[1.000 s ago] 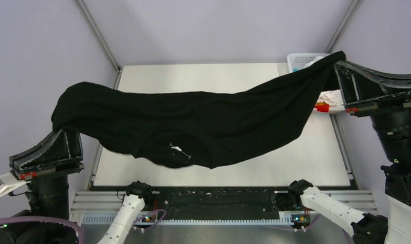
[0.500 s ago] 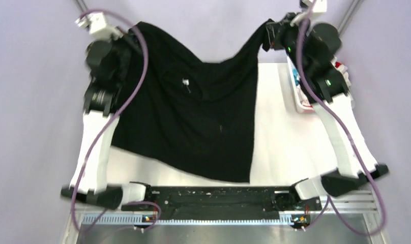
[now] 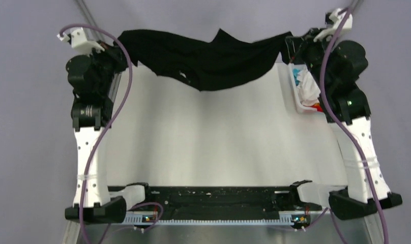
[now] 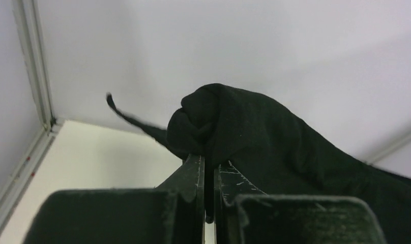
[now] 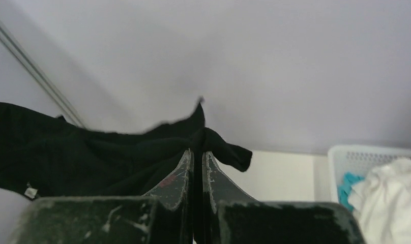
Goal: Fold and stack the t-shirts
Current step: Flatten out the tshirt
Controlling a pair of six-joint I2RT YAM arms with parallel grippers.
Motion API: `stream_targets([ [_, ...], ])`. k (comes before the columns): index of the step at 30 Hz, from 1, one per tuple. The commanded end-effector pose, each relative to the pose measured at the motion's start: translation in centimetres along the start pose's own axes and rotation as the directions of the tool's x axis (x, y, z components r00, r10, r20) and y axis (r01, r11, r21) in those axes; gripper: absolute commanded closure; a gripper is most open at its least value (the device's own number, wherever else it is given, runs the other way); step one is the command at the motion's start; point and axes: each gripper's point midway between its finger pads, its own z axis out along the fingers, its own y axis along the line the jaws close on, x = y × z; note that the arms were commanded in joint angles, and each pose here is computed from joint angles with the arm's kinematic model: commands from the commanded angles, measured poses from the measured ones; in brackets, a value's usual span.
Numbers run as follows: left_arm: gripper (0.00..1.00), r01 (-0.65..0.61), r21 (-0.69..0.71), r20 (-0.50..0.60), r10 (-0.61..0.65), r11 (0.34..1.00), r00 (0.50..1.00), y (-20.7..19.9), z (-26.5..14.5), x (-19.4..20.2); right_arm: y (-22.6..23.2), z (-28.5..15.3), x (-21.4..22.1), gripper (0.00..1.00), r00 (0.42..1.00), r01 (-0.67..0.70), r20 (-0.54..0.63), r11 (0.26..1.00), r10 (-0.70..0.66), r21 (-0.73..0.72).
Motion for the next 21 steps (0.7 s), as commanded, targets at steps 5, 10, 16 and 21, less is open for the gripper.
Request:
stream_targets([
  [5, 1.0, 0.11, -0.122, -0.323, -0.144, 0.986, 0.935, 6.1, -5.0, 18.6, -6.2, -5.6, 19.9, 1.0, 0.888, 0.06, -0.457, 0.976, 0.044, 0.21],
  [10, 0.54, 0.136, -0.395, -0.467, -0.326, 0.909, 0.822, 11.7, -11.4, 29.6, -11.0, -9.2, 29.1, 0.92, 0.767, 0.145, -0.625, 0.911, 0.142, 0.385],
  [16, 0.01, 0.022, -0.609, -0.426, -0.35, 0.793, 0.834, 15.6, -16.2, 29.5, -14.0, -10.9, 31.7, 0.27, 0.713, 0.238, -0.663, 0.812, 0.227, 0.533],
  [21, 0.01, 0.101, -0.509, -0.392, -0.335, 0.854, 0.857, 12.9, -14.3, 26.6, -12.6, -10.0, 29.8, 0.08, 0.746, 0.153, -0.617, 0.837, 0.25, 0.525],
])
